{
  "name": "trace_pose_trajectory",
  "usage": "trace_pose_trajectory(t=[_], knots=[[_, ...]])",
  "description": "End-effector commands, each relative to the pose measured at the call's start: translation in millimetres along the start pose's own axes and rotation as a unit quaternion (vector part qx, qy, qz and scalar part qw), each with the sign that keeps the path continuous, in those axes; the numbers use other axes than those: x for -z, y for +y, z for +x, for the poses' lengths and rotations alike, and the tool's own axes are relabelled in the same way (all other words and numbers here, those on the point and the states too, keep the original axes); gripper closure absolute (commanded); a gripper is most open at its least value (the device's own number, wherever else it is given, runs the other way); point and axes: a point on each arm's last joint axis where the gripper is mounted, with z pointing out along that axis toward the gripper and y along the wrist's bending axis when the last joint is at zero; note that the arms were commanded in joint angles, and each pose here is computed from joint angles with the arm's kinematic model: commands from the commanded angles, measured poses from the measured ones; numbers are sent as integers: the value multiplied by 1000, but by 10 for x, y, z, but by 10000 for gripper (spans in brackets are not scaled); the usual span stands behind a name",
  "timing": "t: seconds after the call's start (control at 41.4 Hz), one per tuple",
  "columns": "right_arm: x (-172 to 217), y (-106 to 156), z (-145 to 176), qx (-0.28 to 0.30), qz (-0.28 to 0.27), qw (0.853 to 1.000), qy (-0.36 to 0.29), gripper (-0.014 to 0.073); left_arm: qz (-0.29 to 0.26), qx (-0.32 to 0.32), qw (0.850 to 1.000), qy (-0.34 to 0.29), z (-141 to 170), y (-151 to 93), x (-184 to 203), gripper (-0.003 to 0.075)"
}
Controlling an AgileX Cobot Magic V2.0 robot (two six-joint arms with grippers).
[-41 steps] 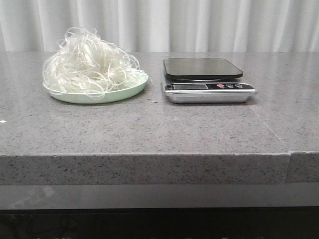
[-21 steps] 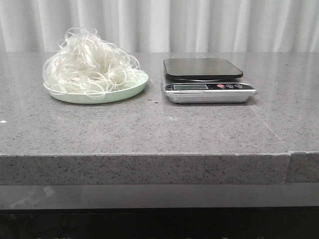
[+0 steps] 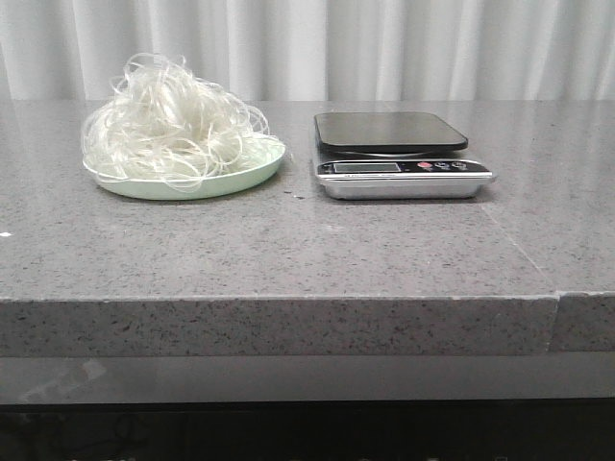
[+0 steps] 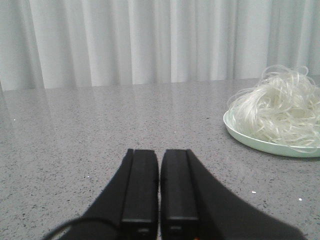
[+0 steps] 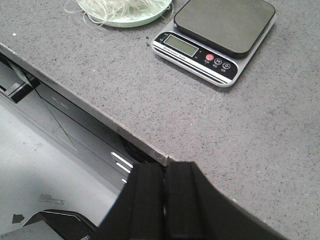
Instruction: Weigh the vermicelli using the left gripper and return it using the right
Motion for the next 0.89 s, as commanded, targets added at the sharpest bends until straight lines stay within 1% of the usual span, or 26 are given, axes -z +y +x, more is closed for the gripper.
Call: trace_pose_trajectory(t=[0.0,0.097,0.145,0.29,0.556,0.87], knots=[[48,-10,-99,1,6,999,-38,436,-5,10,999,-45,-59,9,19,574],[48,-10,-99,1,6,999,-38,436,-3,24,999,-45,-59,7,19,574],[48,-10,-99,1,6,999,-38,436,-3,16,999,-45,-60,5,19,574],[48,-10,-99,1,6,999,-38,436,0,25,999,-47,-63,2,20,574],[48,-10,-99,1,6,999,-38,436,19,-1,998,-52,-67,-19,20,574],[48,-10,-99,1,6,999,-38,436,16,1,998,-53,-70,-16,20,574]])
